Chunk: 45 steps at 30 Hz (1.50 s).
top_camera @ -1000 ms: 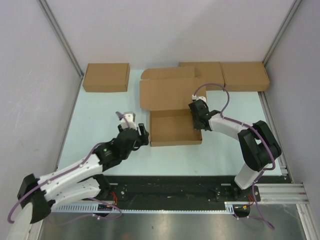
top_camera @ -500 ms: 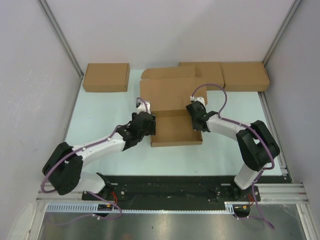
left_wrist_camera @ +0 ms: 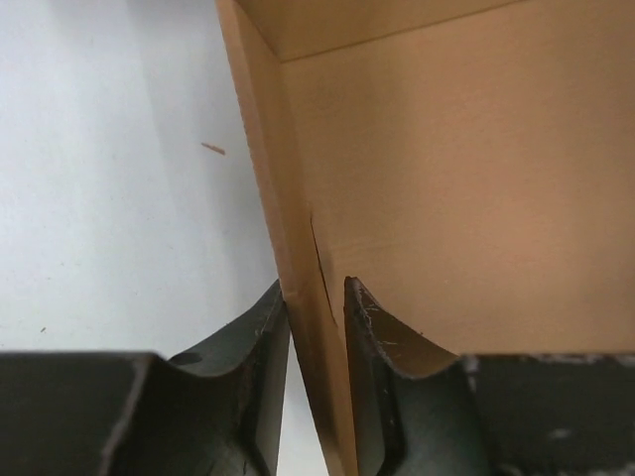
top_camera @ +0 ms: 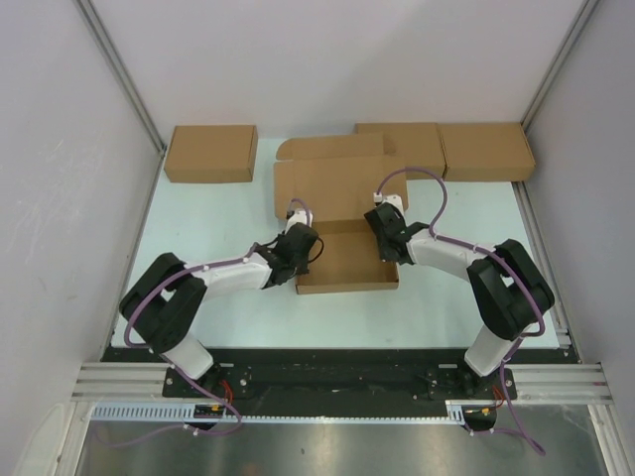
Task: Fold the paper box
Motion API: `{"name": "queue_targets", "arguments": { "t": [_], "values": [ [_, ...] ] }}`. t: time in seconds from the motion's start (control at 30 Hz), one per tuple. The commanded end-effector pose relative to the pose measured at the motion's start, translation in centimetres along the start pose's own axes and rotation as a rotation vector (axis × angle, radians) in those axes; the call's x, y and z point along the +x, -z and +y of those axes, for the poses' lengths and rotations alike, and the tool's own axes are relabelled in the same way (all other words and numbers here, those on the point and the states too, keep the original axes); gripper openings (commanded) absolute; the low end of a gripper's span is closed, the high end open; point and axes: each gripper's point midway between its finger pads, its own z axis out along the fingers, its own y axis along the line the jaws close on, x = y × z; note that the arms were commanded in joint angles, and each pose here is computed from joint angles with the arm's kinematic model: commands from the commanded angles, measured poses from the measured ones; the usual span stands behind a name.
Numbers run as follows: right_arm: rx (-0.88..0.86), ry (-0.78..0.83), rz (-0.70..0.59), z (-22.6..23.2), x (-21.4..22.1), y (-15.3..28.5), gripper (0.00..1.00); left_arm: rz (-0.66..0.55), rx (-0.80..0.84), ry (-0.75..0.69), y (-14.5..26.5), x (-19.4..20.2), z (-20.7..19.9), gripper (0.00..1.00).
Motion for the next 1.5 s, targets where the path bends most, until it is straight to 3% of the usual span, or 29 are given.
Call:
{"name": "queue_targets", "arguments": {
  "t": [0.0,0.1,0.23,0.33,0.67,0.93,1.03,1.07,1.17,1.37,1.47],
  "values": [
    [0.026,0.025,0.011,-0.4,0.9,0.6,0.0,0.006,-0.045,-0.019,-0.7,-0.4,0.3,0.32],
    [0.027,0.018,0.009,-0.5,1.0,0.9,0.0,0.017,-0.057,-0.021,-1.1,0.0,0.4,0.26],
    [0.038,0.01,0.015,-0.7,1.4,0.9,0.0,0.014,-0.079,-0.025,-1.4,0.2,0.6,0.08],
    [0.061,-0.002,0.018,-0.7,1.9,0.9,0.0,-0.005,-0.106,-0.044,-1.5,0.3,0.5,0.0],
    [0.119,-0.042,0.029,0.3,5.0,0.1,0.0,-0.053,-0.123,-0.049,-1.1,0.7,-1.2,0.0],
    [0.137,-0.059,0.007,-0.3,4.3,1.0,0.0,-0.075,-0.134,-0.029,-0.3,0.1,-1.0,0.0],
    [0.118,-0.073,-0.008,-0.7,3.4,1.7,0.14,-0.1,-0.12,-0.024,0.4,-1.1,-1.2,0.1],
    [0.116,-0.078,-0.012,-0.8,3.2,1.9,0.23,-0.111,-0.113,-0.019,0.7,-1.6,-1.3,0.15],
    [0.113,-0.091,-0.021,-1.3,2.7,2.4,0.34,-0.126,-0.106,-0.015,1.1,-2.3,-1.3,0.24],
    [0.104,-0.118,-0.027,-2.0,2.1,3.1,0.43,-0.148,-0.088,0.014,2.0,-3.6,-1.5,0.41],
    [0.088,-0.131,-0.037,-2.1,1.6,3.4,0.43,-0.169,-0.082,0.03,2.5,-4.6,-1.5,0.41]
  ]
}}
